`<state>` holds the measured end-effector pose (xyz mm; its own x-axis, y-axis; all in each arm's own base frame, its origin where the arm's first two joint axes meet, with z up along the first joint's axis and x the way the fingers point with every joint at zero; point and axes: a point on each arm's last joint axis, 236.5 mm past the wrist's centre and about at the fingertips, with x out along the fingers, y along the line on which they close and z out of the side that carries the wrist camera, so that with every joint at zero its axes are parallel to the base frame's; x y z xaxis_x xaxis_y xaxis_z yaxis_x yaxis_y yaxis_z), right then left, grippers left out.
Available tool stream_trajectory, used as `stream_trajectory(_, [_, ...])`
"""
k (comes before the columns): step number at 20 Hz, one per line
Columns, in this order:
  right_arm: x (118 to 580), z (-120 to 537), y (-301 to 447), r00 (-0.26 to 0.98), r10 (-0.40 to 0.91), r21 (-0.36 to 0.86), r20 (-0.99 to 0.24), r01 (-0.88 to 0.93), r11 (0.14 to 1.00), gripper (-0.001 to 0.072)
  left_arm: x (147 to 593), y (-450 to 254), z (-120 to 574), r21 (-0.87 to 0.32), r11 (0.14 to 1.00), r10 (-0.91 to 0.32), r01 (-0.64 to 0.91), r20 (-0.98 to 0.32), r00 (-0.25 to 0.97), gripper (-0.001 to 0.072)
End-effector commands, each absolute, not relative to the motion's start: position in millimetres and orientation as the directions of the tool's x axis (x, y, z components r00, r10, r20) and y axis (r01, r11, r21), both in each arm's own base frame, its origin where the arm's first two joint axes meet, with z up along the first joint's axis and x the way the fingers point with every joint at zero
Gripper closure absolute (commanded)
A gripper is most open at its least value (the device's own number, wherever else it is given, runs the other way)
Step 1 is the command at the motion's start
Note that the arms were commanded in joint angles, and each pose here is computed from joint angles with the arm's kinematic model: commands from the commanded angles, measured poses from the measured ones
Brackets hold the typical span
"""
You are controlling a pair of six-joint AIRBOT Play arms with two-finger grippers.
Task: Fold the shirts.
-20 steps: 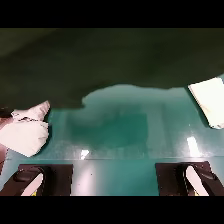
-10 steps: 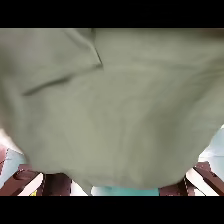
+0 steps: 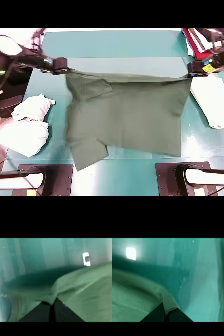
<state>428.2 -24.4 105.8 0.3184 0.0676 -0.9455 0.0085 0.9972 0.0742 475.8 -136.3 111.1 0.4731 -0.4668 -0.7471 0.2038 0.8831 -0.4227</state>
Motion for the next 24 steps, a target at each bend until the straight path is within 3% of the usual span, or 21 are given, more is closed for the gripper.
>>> stream_trajectory(1, [472,76,-31,0.288,0.056,0.063,-0.956,0.015,0.998,0.0695,530,-140,75,-0.456,0.869,-0.489,0.191,-0.735,0.469,0.0683])
stream_trajectory(5, [494,87,-33,0.337,0.05,0.057,-0.94,0.011,0.998,0.0695,550,-113,88,-0.442,0.877,-0.471,0.188,-0.718,0.513,0.0683])
stream_trajectory(10, [461,54,-30,0.229,0.061,0.067,-0.972,0.018,0.998,0.0695,496,-101,55,-0.39,0.876,-0.465,0.285,-0.839,0.283,0.0683])
stream_trajectory(16, [402,-11,-19,0.117,0.09,0.096,-0.989,0.041,0.995,0.0694,443,-102,-21,-0.449,0.874,-0.467,0.185,-0.881,0.071,0.0684])
stream_trajectory(20, [391,-29,0,0.121,0.168,0.179,-0.978,0.084,0.98,0.0692,430,-104,-46,-0.459,0.883,-0.464,0.102,-0.885,0.035,0.0681])
stream_trajectory(21, [389,-31,5,0.117,0.19,0.201,-0.975,0.091,0.975,0.0687,433,-104,-46,-0.46,0.884,-0.464,0.081,-0.884,0.046,0.0654])
stream_trajectory(22, [386,-33,7,0.11,0.198,0.209,-0.974,0.096,0.973,0.0562,434,-104,-45,-0.462,0.883,-0.466,0.08,-0.883,0.05,0.0383])
stream_trajectory(23, [385,-34,7,0.105,0.196,0.207,-0.975,0.11,0.972,0.036,432,-104,-44,-0.463,0.884,-0.467,0.072,-0.883,0.046,0.0271])
stream_trajectory(24, [382,-30,7,0.096,0.197,0.208,-0.976,0.11,0.972,0.0343,426,-103,-41,-0.464,0.883,-0.467,0.068,-0.884,0.025,0.0285])
